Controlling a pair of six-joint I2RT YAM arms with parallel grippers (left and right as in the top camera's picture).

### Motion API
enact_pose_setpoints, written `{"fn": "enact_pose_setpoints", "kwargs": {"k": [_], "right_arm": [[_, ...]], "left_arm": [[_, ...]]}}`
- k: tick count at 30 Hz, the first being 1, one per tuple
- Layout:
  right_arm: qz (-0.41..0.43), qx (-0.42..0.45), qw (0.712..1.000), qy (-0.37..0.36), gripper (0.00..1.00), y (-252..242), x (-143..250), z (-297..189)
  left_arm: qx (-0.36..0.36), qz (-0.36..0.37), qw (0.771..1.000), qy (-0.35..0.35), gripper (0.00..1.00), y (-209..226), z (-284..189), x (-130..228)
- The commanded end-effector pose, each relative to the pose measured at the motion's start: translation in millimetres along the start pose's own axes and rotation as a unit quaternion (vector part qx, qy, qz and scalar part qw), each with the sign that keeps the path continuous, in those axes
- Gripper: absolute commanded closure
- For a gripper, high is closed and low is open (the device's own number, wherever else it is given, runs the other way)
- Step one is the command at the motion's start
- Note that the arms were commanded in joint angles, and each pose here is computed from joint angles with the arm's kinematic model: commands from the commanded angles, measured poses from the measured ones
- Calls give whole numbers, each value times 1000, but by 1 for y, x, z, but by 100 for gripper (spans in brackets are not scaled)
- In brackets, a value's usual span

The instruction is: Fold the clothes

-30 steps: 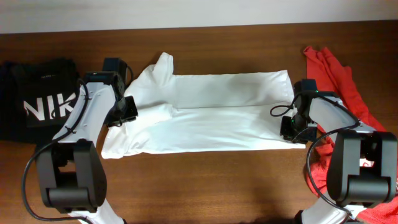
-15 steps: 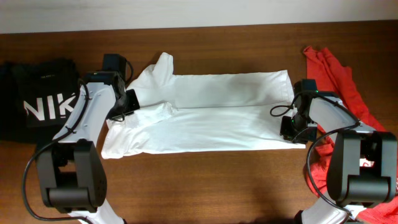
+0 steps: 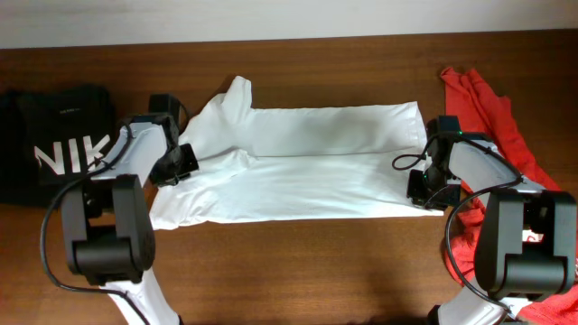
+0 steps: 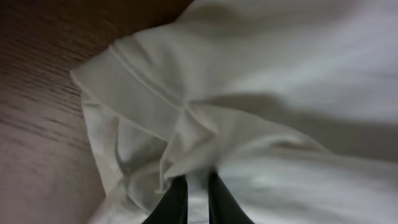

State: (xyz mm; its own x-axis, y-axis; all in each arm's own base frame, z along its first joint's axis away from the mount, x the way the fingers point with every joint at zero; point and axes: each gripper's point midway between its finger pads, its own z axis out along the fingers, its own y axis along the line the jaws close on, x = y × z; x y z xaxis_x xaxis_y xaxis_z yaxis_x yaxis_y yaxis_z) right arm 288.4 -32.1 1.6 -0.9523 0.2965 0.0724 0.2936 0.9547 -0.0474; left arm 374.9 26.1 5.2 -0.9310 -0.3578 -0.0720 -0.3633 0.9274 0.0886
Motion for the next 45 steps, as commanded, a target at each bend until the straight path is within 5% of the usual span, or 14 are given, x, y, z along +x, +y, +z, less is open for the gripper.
{"fn": "enact_pose_setpoints", "kwargs": {"k": [1,14,19,25,45], "right_arm": [[6,0,1000,8,77,-2,3,4],[5,-1,992,126,72,-5,60,-4],[5,-1,992,127,71,-5,62,-8],[7,-43,997,-62,71,5,5,-79],[-38,-75,996,13,73,27,-12,5]], "left_arm": [[-17,-12,1000,20,87,19,13,4],[-67,1,983,171,77,44,-3,76],[-71,2,983,170,77,46,-7,77],[-100,-8,990,104,75,60,-32,59],[-105,-22,988,115,67,64,8,87]]}}
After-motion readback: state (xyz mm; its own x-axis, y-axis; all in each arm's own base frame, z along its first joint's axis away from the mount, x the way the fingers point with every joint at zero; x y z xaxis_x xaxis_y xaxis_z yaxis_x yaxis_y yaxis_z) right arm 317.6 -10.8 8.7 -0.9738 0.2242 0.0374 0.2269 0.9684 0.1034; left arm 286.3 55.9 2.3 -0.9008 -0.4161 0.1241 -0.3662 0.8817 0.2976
